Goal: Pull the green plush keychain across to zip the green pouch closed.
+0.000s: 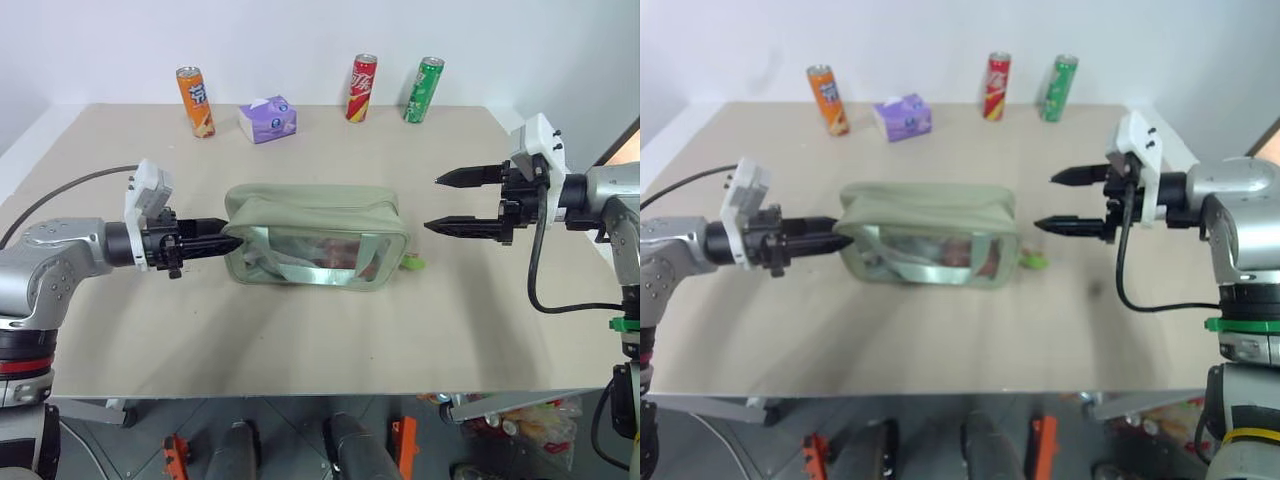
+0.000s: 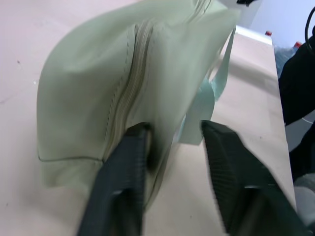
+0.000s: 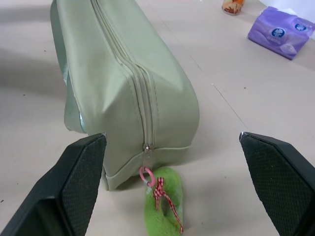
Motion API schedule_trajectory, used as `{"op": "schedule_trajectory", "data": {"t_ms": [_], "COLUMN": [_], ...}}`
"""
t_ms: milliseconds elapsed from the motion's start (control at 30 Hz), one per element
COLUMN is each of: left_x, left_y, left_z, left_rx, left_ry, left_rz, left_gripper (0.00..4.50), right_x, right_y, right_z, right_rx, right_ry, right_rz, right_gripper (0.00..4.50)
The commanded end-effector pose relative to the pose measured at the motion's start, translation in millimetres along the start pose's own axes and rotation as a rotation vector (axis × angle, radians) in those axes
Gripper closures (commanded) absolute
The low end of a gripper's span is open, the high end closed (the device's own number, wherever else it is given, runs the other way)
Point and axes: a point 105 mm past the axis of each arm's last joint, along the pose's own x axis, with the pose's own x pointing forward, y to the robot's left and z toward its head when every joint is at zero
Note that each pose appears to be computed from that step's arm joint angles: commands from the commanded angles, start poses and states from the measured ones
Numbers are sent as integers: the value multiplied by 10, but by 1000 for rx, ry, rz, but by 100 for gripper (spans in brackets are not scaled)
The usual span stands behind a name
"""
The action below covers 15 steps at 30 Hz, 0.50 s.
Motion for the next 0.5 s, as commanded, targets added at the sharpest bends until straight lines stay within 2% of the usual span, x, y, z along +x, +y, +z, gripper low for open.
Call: {"op": "schedule_trajectory", "data": {"t_ms": [33,67,267,400,500], "left_x": [-176,-254,-688,-755,-723], "left_y": [-2,41,204,195,177], "left_z": [145,174,395,338,216], "left_rx": [58,83,68,29,-1], "left_ry": [-21,-28,-179,-209,-177], "left_rz": [50,97,306,343,345], "left_gripper": [93,59,59,59,59], "right_x": [-121,-132,-258,-321,-328], "right_y": [-45,-52,-89,-36,80], "right_z": [165,166,237,279,233], "right_rx": [-44,-45,-29,0,3], "right_ry": [-37,-37,-90,-142,-129], "right_rz": [-35,-39,-76,-90,-89], "right_gripper": [0,0,0,0,0]}}
